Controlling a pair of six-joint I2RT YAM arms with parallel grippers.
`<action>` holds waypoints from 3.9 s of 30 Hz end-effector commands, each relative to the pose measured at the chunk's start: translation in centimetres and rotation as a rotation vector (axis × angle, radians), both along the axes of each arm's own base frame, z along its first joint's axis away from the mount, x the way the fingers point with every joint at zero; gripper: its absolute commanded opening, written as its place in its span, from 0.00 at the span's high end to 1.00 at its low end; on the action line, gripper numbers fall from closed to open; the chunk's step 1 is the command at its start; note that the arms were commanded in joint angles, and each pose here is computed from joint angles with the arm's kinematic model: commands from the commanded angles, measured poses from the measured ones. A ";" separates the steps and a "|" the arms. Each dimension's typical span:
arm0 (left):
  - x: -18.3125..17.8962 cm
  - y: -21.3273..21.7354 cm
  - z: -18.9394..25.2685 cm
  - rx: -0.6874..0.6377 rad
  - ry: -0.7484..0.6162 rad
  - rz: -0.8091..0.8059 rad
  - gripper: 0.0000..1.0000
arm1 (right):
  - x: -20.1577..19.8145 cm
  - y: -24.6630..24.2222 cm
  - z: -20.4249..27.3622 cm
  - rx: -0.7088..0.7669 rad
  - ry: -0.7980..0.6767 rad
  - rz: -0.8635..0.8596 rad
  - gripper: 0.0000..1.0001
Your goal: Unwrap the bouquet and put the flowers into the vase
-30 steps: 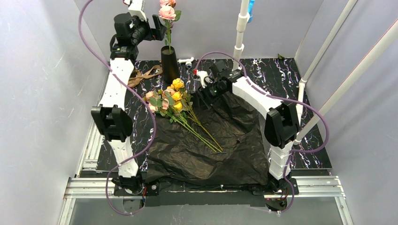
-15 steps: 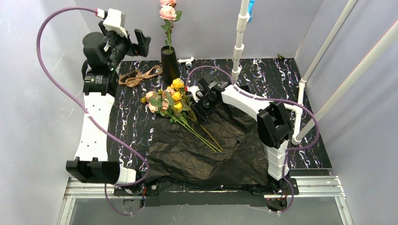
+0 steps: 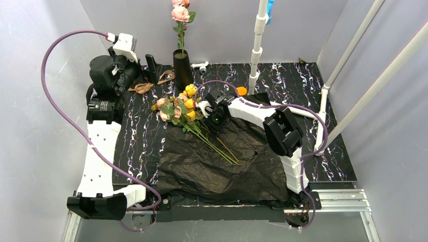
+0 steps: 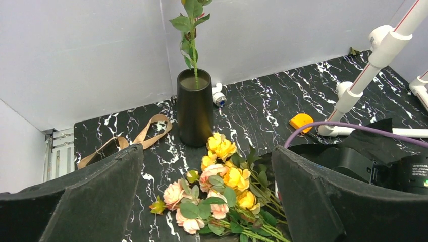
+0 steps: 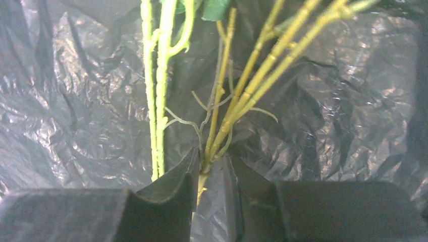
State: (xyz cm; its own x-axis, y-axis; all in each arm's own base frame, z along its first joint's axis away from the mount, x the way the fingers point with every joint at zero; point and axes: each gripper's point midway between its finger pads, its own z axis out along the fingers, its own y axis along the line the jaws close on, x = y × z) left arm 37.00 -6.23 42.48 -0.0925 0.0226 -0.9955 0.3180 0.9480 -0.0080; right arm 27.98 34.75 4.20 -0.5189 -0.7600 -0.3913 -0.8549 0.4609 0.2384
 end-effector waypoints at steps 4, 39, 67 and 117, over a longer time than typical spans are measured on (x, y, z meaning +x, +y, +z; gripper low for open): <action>-1.9 0.4 1.3 0.007 -0.037 0.017 0.02 | 2.4 0.8 2.1 0.029 -0.080 -0.120 0.99; -1.4 -9.9 -2.9 -0.521 0.431 -0.467 0.14 | 1.1 4.0 31.9 0.957 -0.395 -0.156 0.99; 3.5 -8.2 2.1 -0.399 0.208 -0.437 1.00 | -0.9 5.7 29.0 0.837 -0.405 -0.089 0.29; 24.7 -4.3 2.3 -0.147 -0.168 -0.071 0.98 | 4.6 -1.2 20.8 0.564 -0.403 -0.150 0.02</action>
